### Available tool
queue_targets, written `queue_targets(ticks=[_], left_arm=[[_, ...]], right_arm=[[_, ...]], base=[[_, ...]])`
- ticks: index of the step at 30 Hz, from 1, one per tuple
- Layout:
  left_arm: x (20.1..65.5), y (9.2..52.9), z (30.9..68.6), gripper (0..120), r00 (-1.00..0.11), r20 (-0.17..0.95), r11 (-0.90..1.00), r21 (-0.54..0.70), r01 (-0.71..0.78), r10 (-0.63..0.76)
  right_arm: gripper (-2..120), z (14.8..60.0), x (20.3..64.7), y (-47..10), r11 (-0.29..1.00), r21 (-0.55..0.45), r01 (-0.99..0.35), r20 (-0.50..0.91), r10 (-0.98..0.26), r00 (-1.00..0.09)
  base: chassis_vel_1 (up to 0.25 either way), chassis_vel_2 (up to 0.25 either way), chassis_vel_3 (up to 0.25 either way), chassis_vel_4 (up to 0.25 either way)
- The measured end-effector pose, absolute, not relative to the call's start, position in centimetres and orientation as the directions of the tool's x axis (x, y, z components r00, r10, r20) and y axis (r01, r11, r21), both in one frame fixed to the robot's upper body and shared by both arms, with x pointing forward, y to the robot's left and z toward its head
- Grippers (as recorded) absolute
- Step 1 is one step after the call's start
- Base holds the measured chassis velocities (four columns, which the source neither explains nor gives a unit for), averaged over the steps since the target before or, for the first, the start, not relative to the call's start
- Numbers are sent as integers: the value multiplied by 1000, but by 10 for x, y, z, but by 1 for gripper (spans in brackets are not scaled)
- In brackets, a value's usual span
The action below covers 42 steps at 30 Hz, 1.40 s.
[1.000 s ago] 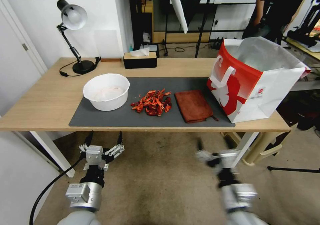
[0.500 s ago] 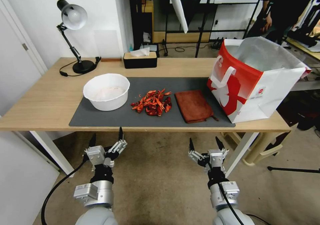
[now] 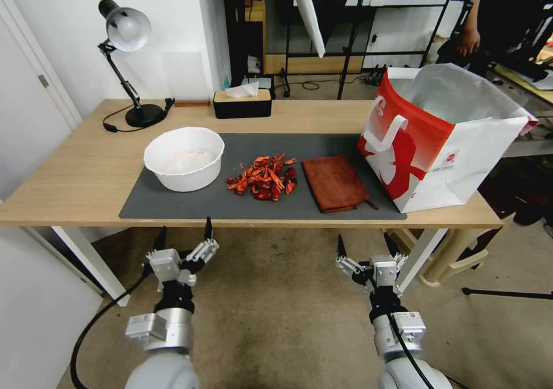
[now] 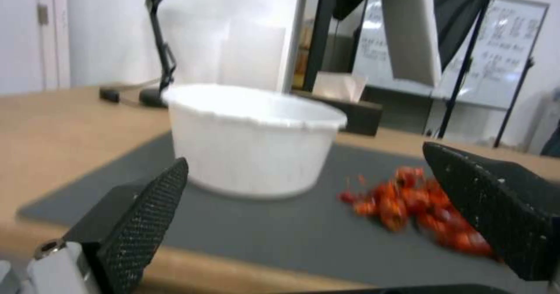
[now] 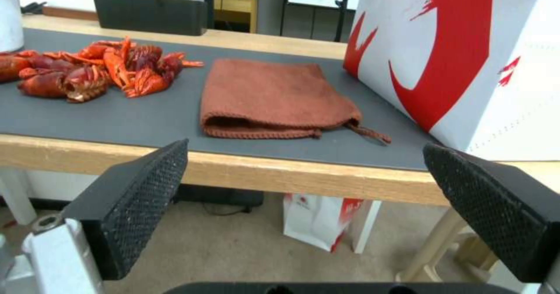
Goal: Sweep shrimp from table into container with towel, then put container into takeout bag.
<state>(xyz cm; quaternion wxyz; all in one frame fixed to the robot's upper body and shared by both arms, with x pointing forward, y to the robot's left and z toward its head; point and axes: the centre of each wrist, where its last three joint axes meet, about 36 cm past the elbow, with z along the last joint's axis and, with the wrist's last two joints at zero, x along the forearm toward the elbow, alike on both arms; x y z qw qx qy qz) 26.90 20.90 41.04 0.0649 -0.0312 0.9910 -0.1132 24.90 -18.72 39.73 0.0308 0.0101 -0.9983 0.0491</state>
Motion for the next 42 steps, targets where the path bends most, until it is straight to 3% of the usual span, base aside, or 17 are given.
queue_targets(ticks=[10,12,26,29,32,34,36,38,42], left_arm=[[339,284,427,100,-967,-240,983,-137,121,85],[367,320,440,100,-945,-261,975,-52,218,197],[410,369,461,100,-868,-228,898,103,428,440],[440,393,472,100,-816,-160,829,188,527,555],[449,402,479,100,-799,-135,803,228,551,586],[468,429,496,100,-750,-38,718,324,616,660],[471,433,499,100,-737,-16,696,344,631,676],[497,458,514,100,-665,150,545,457,703,732],[512,466,520,100,-642,195,497,484,720,741]], right_arm=[[100,400,252,-190,995,-97,-25,66,-19,-998],[100,401,251,-190,995,-99,-24,67,-18,-998],[100,402,250,-191,994,-110,-22,64,-15,-998],[100,403,247,-191,993,-112,-23,62,-16,-998],[100,403,246,-191,993,-115,-25,62,-18,-998],[100,403,246,-191,992,-121,-40,60,-33,-998],[100,403,246,-191,992,-122,-40,60,-33,-998],[100,405,245,-191,991,-128,-44,59,-36,-998],[100,406,244,-191,990,-132,-45,58,-37,-998]], base=[[0,0,0,0],[0,0,0,0],[0,0,0,0],[0,0,0,0],[0,0,0,0],[0,0,0,0],[0,0,0,0],[0,0,0,0],[0,0,0,0]])
